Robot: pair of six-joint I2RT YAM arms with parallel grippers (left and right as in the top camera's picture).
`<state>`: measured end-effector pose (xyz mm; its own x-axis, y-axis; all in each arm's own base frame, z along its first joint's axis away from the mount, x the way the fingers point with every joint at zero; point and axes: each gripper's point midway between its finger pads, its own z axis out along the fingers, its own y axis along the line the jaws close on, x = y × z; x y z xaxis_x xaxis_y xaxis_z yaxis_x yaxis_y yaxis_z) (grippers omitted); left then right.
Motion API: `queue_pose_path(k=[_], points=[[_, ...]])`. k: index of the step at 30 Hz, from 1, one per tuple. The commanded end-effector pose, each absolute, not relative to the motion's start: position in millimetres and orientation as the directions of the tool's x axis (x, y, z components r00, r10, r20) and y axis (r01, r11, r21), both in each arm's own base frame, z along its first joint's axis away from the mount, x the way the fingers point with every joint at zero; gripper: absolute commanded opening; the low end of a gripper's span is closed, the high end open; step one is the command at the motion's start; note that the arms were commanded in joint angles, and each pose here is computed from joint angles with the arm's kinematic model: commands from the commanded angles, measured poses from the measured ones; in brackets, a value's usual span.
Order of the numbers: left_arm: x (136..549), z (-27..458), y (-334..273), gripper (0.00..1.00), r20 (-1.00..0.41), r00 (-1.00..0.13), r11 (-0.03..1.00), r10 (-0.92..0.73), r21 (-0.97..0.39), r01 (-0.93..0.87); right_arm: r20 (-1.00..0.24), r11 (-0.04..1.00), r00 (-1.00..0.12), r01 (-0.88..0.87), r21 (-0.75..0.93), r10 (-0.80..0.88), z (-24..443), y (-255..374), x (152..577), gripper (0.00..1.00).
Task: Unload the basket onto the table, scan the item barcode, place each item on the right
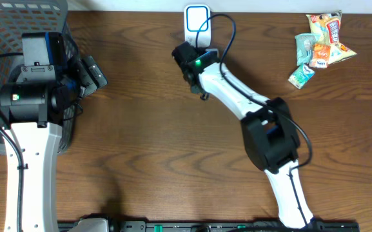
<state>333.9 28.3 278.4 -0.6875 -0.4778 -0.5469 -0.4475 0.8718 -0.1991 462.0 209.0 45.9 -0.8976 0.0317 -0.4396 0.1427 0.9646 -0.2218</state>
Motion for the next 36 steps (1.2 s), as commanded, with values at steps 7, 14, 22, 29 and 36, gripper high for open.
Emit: queue_pose_path(k=[7,14,22,29,36], points=[[332,280,31,0.98,-0.550,-0.678,0.865,-0.488,-0.201,-0.459,-0.627,0.989,-0.768,0.057,0.133,0.129,113,277,507,0.82],[332,280,31,0.97,-0.550,-0.678,0.865,-0.488,-0.201,-0.459,-0.674,0.975,-0.720,0.018,0.219,0.165,89,303,535,0.64],[332,280,31,0.98,-0.550,-0.678,0.865,-0.488,-0.201,-0.459,-0.795,0.976,-0.604,-0.137,0.169,0.053,59,329,572,0.83],[332,280,31,0.98,-0.550,-0.678,0.865,-0.488,-0.201,-0.459,-0.794,0.976,-0.581,-0.210,-0.066,-0.179,43,311,574,0.92],[332,280,31,0.98,-0.550,-0.678,0.865,-0.488,-0.201,-0.459,-0.708,0.962,-0.672,-0.269,-0.037,-0.216,12,304,561,0.89]])
